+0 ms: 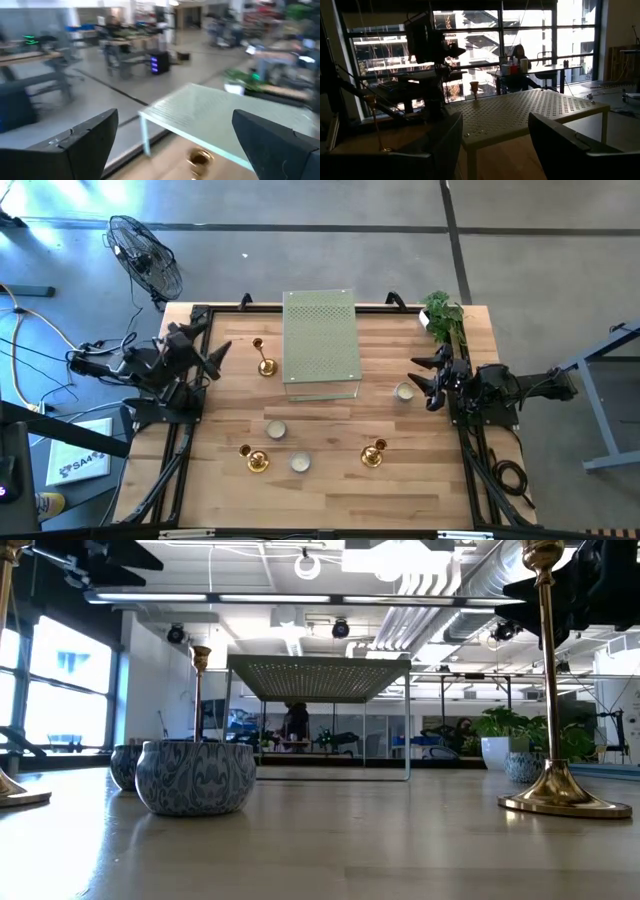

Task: Pick & Place candle stick holders
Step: Put the top gold candle holder on the shelf

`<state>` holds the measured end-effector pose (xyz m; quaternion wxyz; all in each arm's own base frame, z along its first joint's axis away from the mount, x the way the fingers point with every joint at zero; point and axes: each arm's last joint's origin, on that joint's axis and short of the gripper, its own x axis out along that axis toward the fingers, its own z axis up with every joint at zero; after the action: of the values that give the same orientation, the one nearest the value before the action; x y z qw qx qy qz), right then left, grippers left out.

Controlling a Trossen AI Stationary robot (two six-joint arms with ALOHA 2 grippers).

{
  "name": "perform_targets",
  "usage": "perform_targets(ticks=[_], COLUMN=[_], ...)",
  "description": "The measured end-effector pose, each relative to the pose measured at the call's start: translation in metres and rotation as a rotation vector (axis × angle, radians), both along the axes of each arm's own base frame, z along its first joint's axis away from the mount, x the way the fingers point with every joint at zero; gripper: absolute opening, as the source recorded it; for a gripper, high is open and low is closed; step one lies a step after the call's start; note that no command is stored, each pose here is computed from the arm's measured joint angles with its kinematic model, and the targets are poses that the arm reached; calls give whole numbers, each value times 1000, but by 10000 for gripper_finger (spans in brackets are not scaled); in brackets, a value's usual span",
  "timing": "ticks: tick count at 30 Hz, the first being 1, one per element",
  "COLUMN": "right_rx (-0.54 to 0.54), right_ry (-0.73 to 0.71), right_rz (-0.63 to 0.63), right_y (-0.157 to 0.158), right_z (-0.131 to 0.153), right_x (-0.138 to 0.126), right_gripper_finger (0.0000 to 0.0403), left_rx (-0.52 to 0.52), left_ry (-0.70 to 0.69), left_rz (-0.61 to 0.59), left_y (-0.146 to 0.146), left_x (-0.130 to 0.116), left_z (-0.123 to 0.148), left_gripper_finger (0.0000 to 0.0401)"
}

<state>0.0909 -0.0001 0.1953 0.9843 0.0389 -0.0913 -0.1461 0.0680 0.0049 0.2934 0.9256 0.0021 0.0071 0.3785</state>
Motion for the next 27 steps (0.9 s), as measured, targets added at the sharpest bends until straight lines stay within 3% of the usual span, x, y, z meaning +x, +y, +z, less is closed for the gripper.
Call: perform_targets(ticks=[7, 11, 19, 23, 27], right_rx=[6, 6, 79, 70, 51], right_ry=[2, 4, -18, -14, -7], right_rz=[-36, -36, -89, -91, -94], right_y=[-1, -1, -3, -3, -3], right_z=[0, 0, 0, -1, 0], right_x=[0, 0, -1, -1, -1], right_gripper_finger=[222, 222, 223, 223, 223], left_rx=[-75, -76, -120, -88, -120], left_ry=[22, 53, 66, 242, 404], left_rz=[-207, -220, -202, -188, -192], left_y=[-6, -8, -6, -4, -4], left_x=[6, 12, 7, 1, 0], left_z=[-8, -5, 55, 71, 63], left_gripper_finger=[385, 385, 385, 385, 385])
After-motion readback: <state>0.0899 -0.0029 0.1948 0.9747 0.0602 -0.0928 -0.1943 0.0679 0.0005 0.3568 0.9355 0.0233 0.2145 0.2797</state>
